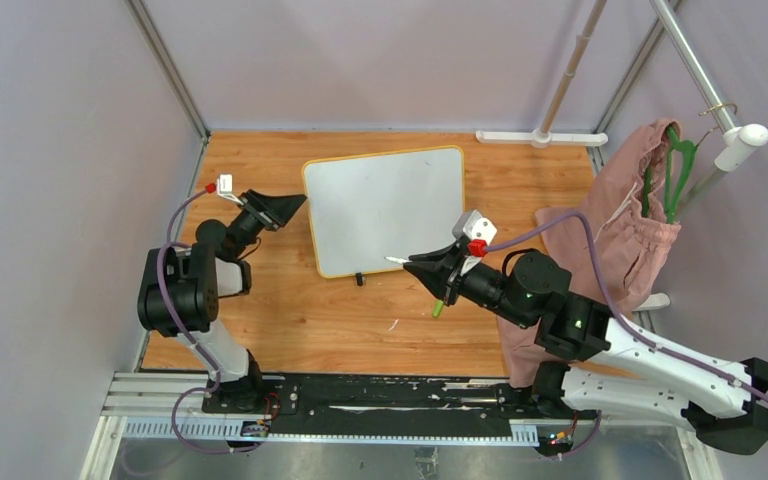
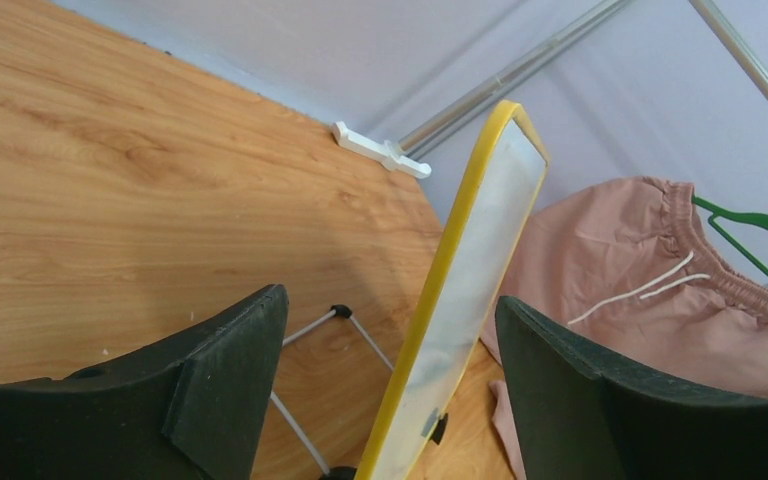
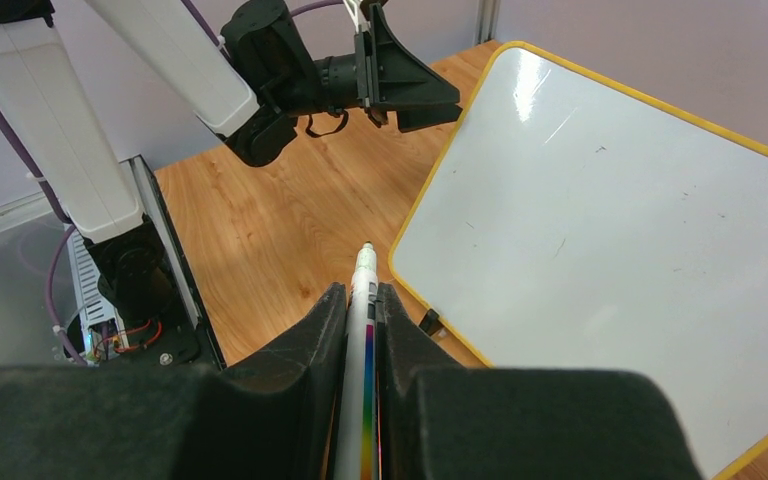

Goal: Write a sentence on the whiteboard

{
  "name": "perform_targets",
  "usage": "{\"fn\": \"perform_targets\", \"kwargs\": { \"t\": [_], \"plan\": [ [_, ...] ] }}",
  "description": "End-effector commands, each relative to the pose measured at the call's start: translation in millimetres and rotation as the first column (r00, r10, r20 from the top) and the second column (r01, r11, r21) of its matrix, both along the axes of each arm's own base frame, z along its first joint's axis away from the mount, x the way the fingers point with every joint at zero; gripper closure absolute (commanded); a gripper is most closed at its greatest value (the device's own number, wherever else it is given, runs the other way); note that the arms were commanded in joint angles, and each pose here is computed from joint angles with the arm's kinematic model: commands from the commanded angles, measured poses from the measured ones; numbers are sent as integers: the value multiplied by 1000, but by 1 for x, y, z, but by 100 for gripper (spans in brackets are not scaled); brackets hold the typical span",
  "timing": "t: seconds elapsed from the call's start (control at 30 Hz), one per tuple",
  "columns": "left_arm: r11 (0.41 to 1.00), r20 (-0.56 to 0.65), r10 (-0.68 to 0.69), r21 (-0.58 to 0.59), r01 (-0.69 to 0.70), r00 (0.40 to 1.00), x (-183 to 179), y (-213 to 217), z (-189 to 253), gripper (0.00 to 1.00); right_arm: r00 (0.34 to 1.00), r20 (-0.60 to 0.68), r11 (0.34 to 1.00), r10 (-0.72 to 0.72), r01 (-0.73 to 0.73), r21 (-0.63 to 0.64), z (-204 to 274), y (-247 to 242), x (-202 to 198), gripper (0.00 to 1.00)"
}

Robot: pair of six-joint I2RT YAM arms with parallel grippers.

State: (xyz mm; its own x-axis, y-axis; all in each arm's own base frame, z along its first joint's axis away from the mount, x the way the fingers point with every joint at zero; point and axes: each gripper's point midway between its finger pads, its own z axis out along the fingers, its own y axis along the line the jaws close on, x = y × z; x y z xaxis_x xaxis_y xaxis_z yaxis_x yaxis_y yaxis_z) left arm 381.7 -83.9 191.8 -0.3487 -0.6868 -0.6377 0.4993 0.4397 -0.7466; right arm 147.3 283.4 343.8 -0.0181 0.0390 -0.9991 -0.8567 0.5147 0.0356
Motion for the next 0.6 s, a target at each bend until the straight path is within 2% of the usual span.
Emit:
{"fn": "perform_targets", "kwargs": {
  "t": [0.0,0.57],
  "plan": [
    [999,114,-12,45,7,993,2,-4,21,20,1000,22,997,-10,9,77,30,2,2,100],
    [991,126,-126,65,119,984,6,-33,21,53,1000,16,998,10,-11,57,23,30,10,100]
  ]
}}
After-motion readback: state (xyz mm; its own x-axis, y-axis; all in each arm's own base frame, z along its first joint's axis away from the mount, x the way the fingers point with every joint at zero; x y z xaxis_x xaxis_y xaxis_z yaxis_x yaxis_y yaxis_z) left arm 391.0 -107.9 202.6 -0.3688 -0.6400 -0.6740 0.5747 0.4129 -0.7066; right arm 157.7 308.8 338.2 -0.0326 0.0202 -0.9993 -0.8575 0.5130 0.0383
